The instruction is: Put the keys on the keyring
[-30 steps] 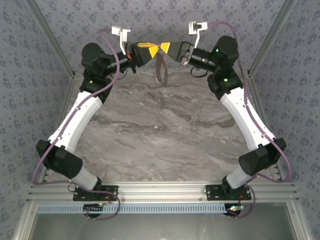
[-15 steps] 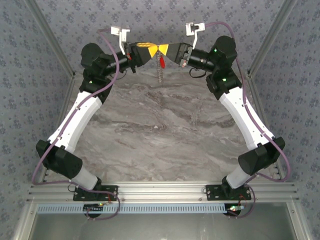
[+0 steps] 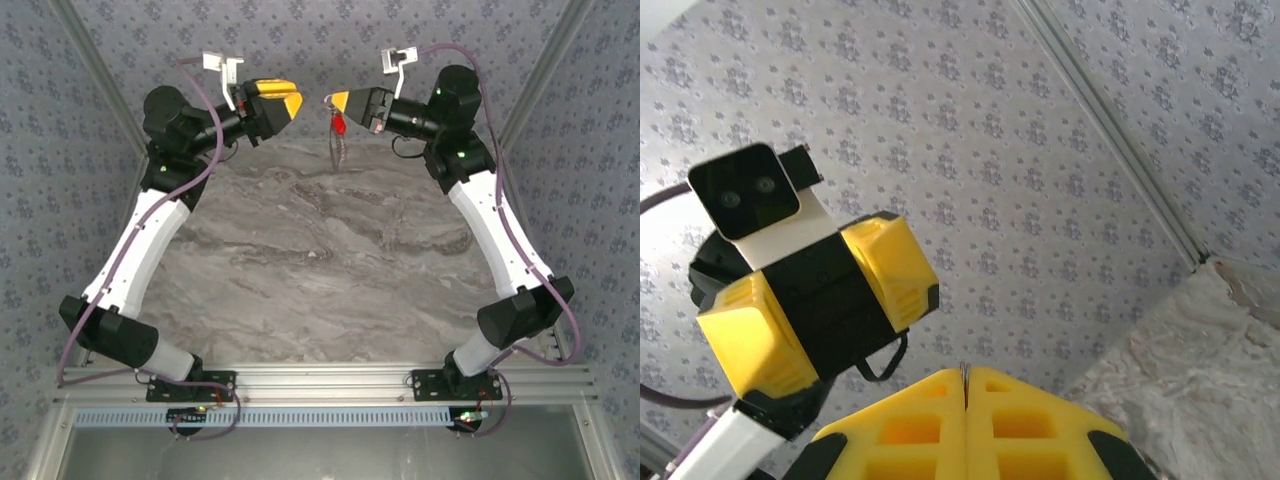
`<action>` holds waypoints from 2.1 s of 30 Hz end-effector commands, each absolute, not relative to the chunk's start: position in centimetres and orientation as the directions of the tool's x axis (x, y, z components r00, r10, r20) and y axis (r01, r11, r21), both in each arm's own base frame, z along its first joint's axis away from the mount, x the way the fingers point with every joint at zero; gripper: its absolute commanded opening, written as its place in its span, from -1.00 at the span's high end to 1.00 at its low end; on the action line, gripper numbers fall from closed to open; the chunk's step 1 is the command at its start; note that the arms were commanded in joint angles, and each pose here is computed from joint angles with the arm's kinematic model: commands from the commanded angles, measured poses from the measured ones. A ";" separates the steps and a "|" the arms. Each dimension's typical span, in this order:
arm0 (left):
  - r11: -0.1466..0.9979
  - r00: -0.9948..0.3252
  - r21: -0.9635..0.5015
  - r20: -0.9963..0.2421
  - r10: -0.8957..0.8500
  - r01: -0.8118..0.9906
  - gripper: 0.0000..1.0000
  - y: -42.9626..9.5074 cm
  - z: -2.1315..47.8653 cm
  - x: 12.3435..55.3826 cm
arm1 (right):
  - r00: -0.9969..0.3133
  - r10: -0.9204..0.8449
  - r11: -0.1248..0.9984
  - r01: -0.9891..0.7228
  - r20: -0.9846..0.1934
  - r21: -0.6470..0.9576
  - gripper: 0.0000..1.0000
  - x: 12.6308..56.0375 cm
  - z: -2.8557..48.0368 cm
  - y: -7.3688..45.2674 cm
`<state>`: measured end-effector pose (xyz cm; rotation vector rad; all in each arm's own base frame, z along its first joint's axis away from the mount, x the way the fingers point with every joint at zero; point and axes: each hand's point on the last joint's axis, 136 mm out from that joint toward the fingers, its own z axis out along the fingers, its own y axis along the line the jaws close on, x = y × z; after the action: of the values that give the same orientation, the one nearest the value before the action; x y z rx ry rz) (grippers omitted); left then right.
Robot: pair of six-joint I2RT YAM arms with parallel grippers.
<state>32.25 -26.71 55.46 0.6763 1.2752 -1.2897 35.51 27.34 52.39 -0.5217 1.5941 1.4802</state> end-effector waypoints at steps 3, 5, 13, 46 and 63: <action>0.233 -0.156 -0.210 -0.961 -0.230 0.950 0.10 -26.7 55.7 30.8 | -0.441 0.151 0.228 -0.855 -0.885 0.465 1.00 32.6 54.0 26.8; 0.229 -0.162 -0.206 -0.967 -0.199 0.951 0.10 -26.9 55.1 30.8 | -0.430 0.124 0.244 -0.860 -0.894 0.448 1.00 32.4 53.8 26.7; 0.180 -0.195 -0.206 -0.978 -0.078 0.962 0.12 -28.1 53.2 30.2 | -0.380 0.039 0.285 -0.882 -0.924 0.375 1.00 31.3 53.4 26.2; 0.005 -0.228 -0.228 -0.974 0.013 0.974 0.18 -31.9 52.9 28.3 | -0.379 -0.026 0.253 -0.898 -0.925 0.361 1.00 30.1 53.1 27.2; -0.019 -0.231 -0.231 -0.973 0.024 0.973 0.68 -32.7 52.6 28.4 | -0.382 -0.010 0.235 -0.899 -0.924 0.370 1.00 30.6 53.4 27.1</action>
<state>29.72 -32.54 51.18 1.0749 1.4523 -1.3797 31.23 27.12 51.49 -0.8322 1.7085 1.2633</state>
